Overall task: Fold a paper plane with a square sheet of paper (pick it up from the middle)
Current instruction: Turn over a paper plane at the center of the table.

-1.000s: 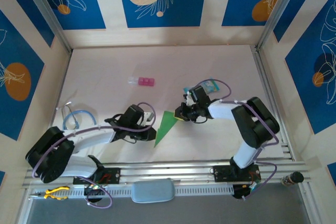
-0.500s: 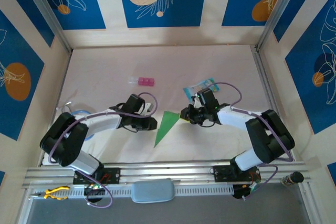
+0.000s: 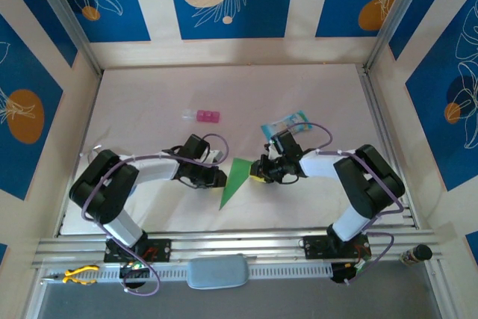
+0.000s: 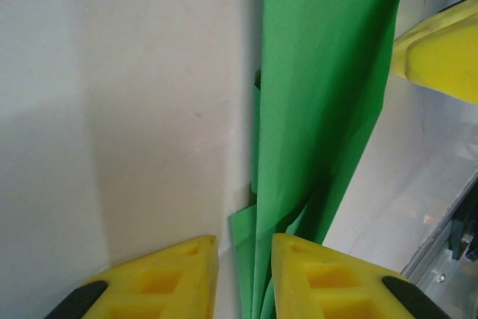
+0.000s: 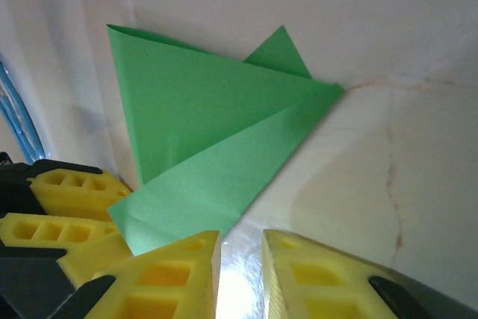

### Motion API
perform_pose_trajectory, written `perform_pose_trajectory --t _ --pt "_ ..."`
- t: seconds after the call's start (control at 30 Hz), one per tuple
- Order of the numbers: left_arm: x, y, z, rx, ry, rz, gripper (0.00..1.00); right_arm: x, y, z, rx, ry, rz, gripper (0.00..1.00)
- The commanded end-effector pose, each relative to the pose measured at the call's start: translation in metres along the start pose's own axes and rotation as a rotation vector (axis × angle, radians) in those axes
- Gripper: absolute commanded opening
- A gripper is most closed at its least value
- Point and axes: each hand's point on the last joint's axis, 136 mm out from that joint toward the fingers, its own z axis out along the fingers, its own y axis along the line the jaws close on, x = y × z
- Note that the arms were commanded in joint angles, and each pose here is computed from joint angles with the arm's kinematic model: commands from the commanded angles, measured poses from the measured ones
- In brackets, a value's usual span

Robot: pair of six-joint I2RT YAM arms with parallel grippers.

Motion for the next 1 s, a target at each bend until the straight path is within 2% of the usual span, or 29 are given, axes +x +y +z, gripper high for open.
perform_pose_trajectory --t 0.0,0.63,0.8,0.97 --pt "-0.005 -0.008 0.004 0.049 0.018 0.014 0.27 0.001 0.009 0.003 -0.026 0.023 -0.002 0.21" --pt "-0.009 -0.021 0.008 0.130 0.015 -0.011 0.29 0.005 0.005 0.016 -0.024 0.060 0.004 0.20" --pt "-0.011 -0.018 0.005 0.108 -0.011 -0.014 0.30 0.006 0.004 0.018 -0.022 0.064 0.006 0.19" --pt "-0.007 -0.013 0.010 0.099 0.018 -0.027 0.30 0.006 0.004 0.019 -0.021 0.066 0.007 0.20"
